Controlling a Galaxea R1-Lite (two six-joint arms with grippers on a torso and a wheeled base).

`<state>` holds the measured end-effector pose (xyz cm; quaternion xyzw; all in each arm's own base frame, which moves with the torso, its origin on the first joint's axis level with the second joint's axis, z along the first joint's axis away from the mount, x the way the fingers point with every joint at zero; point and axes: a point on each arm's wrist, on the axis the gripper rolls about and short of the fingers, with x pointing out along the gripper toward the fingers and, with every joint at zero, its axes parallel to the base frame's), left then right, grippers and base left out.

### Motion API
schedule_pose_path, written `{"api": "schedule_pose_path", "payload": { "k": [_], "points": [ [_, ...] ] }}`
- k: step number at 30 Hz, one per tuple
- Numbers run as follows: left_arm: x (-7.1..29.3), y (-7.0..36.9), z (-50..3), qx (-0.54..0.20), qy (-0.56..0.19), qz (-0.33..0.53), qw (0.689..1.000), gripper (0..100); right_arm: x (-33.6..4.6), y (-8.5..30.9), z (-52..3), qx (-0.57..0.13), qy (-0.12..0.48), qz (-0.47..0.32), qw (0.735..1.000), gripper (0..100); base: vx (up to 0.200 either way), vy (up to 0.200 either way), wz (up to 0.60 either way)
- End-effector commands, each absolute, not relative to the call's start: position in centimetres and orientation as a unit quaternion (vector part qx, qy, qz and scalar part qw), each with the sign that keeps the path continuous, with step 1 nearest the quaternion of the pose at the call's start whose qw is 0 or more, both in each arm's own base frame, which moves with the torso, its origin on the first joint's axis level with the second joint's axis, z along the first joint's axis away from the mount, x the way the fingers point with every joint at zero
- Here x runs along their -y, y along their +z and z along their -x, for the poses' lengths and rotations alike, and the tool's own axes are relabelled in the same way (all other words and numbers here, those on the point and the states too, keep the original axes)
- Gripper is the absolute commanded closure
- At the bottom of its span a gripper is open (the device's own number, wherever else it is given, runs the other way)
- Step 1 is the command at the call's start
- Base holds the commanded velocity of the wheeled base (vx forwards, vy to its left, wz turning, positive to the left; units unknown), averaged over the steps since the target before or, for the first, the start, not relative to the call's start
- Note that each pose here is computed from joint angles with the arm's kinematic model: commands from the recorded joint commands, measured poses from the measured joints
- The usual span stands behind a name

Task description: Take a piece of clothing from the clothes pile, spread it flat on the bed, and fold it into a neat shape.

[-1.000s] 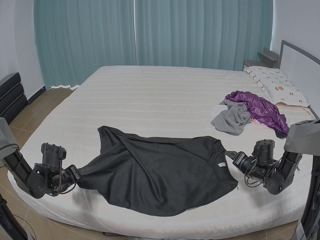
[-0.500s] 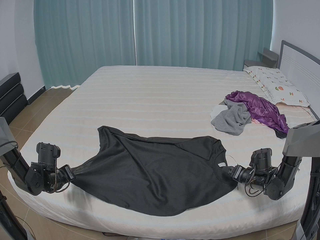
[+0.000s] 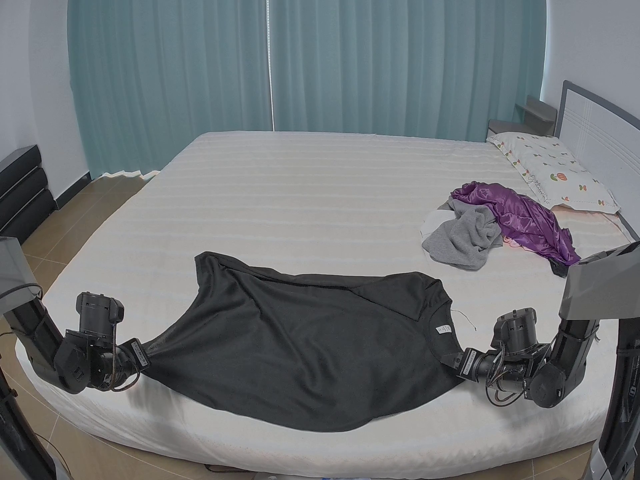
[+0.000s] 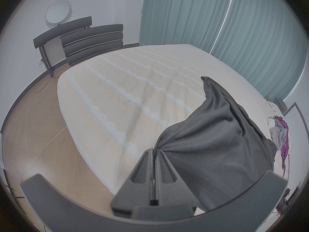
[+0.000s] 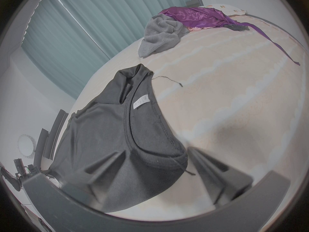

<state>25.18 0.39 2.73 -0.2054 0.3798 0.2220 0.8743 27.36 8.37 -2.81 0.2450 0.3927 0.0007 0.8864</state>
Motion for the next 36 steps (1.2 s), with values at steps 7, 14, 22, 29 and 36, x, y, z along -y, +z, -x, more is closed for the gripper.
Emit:
{"api": "schedule_pose_path", "payload": {
  "k": [7,14,22,29,36],
  "points": [
    [-0.4,2.6,-25.9,-0.372,0.223,0.214,0.875,100,-8.4,-1.7,-27.9,-0.367,0.026,-0.268,0.891,100,0.000,0.000,0.00],
    [-0.4,1.8,-27.3,-0.365,0.234,0.237,0.870,100,-8.6,-0.5,-29.6,-0.324,0.046,-0.284,0.901,100,0.000,0.000,0.00],
    [-0.4,1.9,-28.3,-0.323,0.231,0.264,0.879,100,-9.0,1.6,-34.1,-0.269,0.055,-0.300,0.913,100,0.000,0.000,0.00],
    [-0.5,1.2,-28.5,-0.328,0.234,0.262,0.877,100,-10.1,1.3,-38.3,-0.260,0.048,-0.316,0.911,100,0.000,0.000,0.00],
    [-0.4,0.8,-28.4,-0.335,0.234,0.260,0.875,100,-11.1,-1.0,-41.7,-0.259,0.033,-0.319,0.911,100,0.000,0.000,0.00]
  ]
}}
